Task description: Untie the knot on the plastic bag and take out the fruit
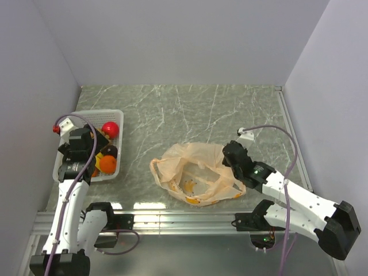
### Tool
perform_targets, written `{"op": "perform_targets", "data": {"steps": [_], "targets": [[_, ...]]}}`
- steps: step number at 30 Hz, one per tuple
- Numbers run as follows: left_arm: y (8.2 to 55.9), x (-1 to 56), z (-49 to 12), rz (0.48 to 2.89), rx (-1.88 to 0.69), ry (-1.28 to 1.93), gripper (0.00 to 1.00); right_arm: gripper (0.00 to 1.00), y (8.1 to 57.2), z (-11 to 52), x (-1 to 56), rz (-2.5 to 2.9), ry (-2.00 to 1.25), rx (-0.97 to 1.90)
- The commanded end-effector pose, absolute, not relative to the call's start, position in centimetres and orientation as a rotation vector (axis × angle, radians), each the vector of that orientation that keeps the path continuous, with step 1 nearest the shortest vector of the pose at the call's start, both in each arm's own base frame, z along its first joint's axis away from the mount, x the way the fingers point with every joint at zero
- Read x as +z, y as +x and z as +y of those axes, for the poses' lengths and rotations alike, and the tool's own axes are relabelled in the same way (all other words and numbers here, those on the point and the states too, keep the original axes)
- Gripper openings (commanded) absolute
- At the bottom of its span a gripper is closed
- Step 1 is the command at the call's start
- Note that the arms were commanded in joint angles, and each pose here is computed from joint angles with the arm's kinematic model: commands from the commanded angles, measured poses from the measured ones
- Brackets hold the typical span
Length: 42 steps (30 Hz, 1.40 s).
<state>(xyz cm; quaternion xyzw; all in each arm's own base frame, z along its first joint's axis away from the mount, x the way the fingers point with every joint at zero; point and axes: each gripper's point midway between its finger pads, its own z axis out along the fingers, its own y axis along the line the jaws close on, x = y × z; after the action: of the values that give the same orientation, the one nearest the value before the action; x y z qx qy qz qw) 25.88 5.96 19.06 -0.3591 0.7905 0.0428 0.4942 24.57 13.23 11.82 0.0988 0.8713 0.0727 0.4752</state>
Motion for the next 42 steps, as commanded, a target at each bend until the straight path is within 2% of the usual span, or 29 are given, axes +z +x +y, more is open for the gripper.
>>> {"op": "perform_targets", "data": {"steps": [1, 4, 7, 10, 11, 14, 17, 21, 24, 28, 30, 31, 32, 34, 37, 38, 42], "targets": [[26.1, 20.0, 5.7, 1.879, 0.075, -0.818, 0.99, 0.10, 26.4, 10.7, 15.2, 2.048, 0.313, 0.062], [26.2, 20.1, 5.3, 1.884, 0.059, -0.799, 0.99, 0.11, 27.1, 10.2, 17.0, 2.015, 0.320, 0.061], [26.2, 20.4, 4.7, 1.885, 0.040, -0.769, 0.99, 0.23, 27.4, 12.7, 17.8, 2.029, 0.164, 0.172], [26.2, 20.9, 4.0, 1.878, 0.014, -0.734, 0.99, 0.48, 27.5, 15.2, 17.4, 2.061, -0.018, 0.247], [26.2, 20.8, 4.0, 1.876, 0.012, -0.727, 0.99, 0.61, 27.3, 15.9, 17.0, 2.083, -0.065, 0.267], [26.2, 21.0, 2.9, 1.886, -0.020, -0.681, 0.99, 0.77, 28.0, 15.8, 15.6, 2.145, -0.102, 0.179], [26.2, 21.3, 2.4, 1.882, -0.036, -0.656, 0.99, 0.82, 29.0, 14.2, 13.7, 2.240, -0.039, 0.053], [26.1, 21.6, 1.9, 1.873, -0.050, -0.631, 0.99, 0.82, 29.5, 12.6, 11.1, 2.339, 0.094, 0.012], [26.1, 21.8, 1.5, 1.871, -0.055, -0.614, 0.99, 0.78, 29.1, 13.2, 9.0, 2.407, 0.126, 0.071], [26.0, 22.2, 1.0, 1.866, -0.069, -0.591, 0.99, 0.67, 28.4, 14.3, 6.4, 2.510, 0.126, 0.136], [25.9, 22.2, 0.7, 1.866, -0.072, -0.579, 0.99, 0.50, 28.0, 14.5, 5.6, 2.539, 0.135, 0.167], [25.8, 22.3, 0.6, 1.864, -0.075, -0.573, 0.99, 0.37, 27.8, 14.5, 5.3, 2.548, 0.137, 0.173], [25.8, 22.5, 0.5, 1.859, -0.080, -0.571, 0.99, 0.17, 27.8, 14.2, 5.2, 2.548, 0.163, 0.169], [25.7, 22.7, 0.4, 1.851, -0.081, -0.568, 0.99, 0.00, 28.0, 13.3, 5.7, 2.526, 0.205, 0.146], [25.6, 22.7, 0.3, 1.851, -0.085, -0.561, 0.99, 0.00, 29.0, 9.0, 8.2, 2.420, 0.353, -0.022], [25.6, 22.9, 0.2, 1.848, -0.089, -0.559, 0.99, 0.00, 29.4, 6.1, 9.6, 2.331, 0.432, -0.176], [25.4, 23.8, -0.3, 1.853, -0.126, -0.550, 0.99, 0.00, 27.8, -2.5, 15.2, 2.092, 0.711, -0.450]]}}
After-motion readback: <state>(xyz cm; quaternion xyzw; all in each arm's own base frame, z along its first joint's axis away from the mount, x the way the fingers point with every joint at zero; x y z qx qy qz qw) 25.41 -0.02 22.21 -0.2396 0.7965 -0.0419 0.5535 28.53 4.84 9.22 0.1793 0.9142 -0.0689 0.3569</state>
